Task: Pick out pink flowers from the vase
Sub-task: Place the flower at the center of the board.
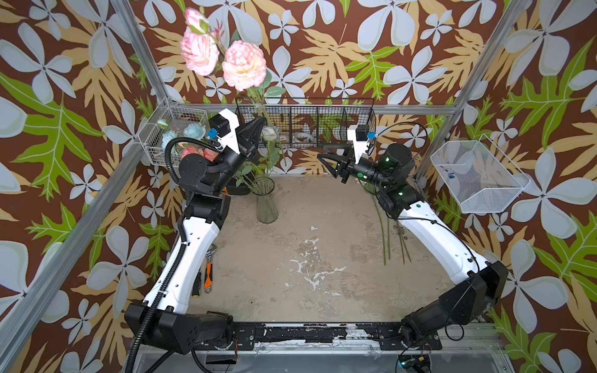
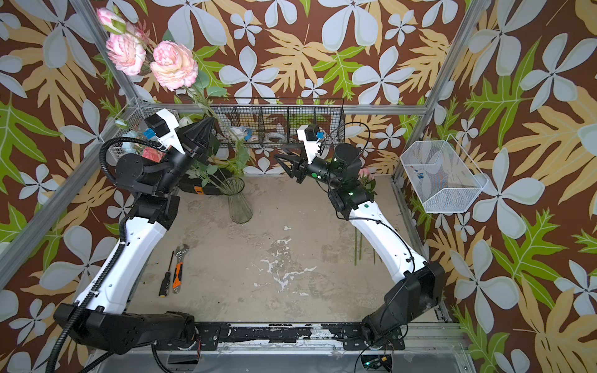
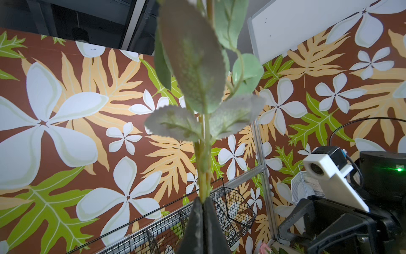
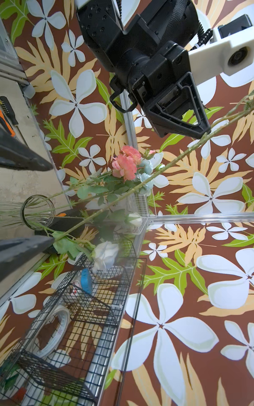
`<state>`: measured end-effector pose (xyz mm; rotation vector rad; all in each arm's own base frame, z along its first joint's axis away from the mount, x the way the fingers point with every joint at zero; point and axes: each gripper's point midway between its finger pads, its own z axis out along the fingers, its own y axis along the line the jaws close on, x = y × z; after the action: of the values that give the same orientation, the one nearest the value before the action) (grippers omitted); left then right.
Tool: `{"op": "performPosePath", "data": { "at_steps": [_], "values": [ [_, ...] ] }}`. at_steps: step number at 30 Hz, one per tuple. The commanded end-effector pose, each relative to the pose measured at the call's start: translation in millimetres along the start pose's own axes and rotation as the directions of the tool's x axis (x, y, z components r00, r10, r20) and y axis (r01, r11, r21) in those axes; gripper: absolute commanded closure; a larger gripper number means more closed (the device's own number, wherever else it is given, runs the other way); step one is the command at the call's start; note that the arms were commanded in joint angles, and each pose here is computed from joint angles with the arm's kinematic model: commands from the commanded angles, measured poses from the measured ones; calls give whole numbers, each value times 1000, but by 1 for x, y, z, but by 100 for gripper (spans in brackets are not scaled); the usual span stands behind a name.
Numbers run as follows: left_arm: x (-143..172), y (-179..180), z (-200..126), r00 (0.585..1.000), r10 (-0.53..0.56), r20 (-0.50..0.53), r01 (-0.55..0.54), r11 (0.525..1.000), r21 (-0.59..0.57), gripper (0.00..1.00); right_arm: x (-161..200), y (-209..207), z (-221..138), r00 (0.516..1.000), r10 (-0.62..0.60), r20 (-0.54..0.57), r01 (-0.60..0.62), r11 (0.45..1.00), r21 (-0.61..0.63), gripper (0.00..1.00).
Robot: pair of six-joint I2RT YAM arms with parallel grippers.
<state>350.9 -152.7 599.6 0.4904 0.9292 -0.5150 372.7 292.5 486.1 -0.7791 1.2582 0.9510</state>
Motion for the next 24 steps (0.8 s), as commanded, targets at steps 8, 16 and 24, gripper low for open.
{"op": "performPosePath", "data": {
  "at_steps": [8,16,24],
  "values": [
    [39,-51,-12,987,-118,-109,131,983,125,100,-4,43,8,990,-141,13,142,984,-110,48],
    [63,-74,-37,969,-207,-135,224,967,123,100,16,74,22,989,-145,1,142,972,-187,46],
    [79,-93,-49,953,-257,-158,280,949,142,100,37,94,38,992,-120,-22,112,964,-240,47]
  ]
}}
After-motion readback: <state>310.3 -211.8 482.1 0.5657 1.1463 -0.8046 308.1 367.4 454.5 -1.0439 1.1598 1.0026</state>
